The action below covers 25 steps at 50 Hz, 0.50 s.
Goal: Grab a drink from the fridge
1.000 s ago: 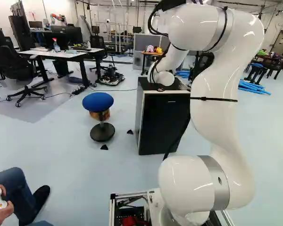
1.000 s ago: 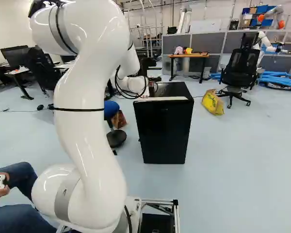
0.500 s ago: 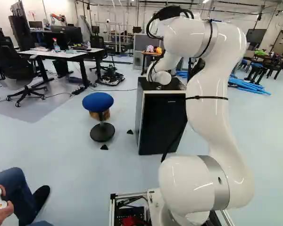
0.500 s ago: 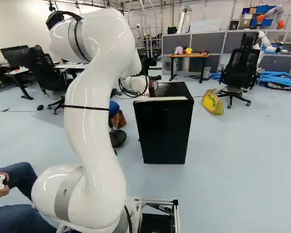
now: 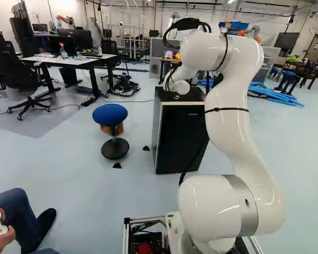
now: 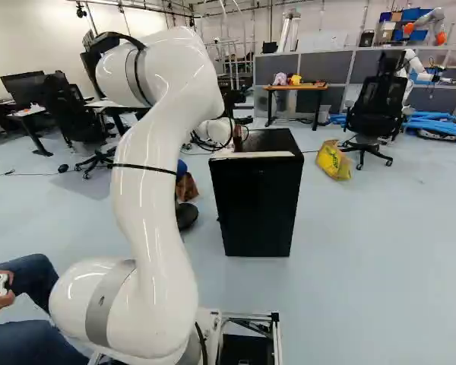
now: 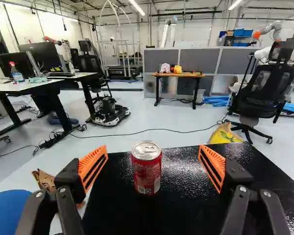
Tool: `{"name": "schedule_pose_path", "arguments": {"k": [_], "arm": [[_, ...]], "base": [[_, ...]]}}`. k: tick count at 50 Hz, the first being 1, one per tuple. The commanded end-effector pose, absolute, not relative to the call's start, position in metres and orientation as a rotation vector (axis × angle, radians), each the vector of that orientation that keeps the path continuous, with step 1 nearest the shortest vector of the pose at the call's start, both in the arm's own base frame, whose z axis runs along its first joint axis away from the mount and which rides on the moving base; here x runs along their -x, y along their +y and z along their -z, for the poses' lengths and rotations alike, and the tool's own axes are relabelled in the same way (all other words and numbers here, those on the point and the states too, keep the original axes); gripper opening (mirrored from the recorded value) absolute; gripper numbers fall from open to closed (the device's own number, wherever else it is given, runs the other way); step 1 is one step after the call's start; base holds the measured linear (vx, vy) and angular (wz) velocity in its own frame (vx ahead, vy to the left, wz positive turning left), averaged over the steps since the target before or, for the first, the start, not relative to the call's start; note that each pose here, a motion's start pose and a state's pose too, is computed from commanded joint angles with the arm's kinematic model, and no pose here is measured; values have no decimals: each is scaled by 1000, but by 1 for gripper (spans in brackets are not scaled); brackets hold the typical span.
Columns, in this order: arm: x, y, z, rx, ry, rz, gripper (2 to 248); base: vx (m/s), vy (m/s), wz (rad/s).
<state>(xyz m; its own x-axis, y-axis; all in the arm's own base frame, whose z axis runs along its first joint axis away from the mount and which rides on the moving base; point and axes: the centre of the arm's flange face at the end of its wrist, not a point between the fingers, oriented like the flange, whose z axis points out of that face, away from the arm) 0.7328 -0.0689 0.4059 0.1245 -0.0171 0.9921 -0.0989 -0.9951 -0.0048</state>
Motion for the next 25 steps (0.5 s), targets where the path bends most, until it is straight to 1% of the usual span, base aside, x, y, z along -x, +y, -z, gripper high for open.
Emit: {"name": "schedule_pose_path", "arguments": {"k": [25], "arm": [[-750, -69, -374, -2331, -118, -2012, 247]], "base": [[0, 0, 0]]}}
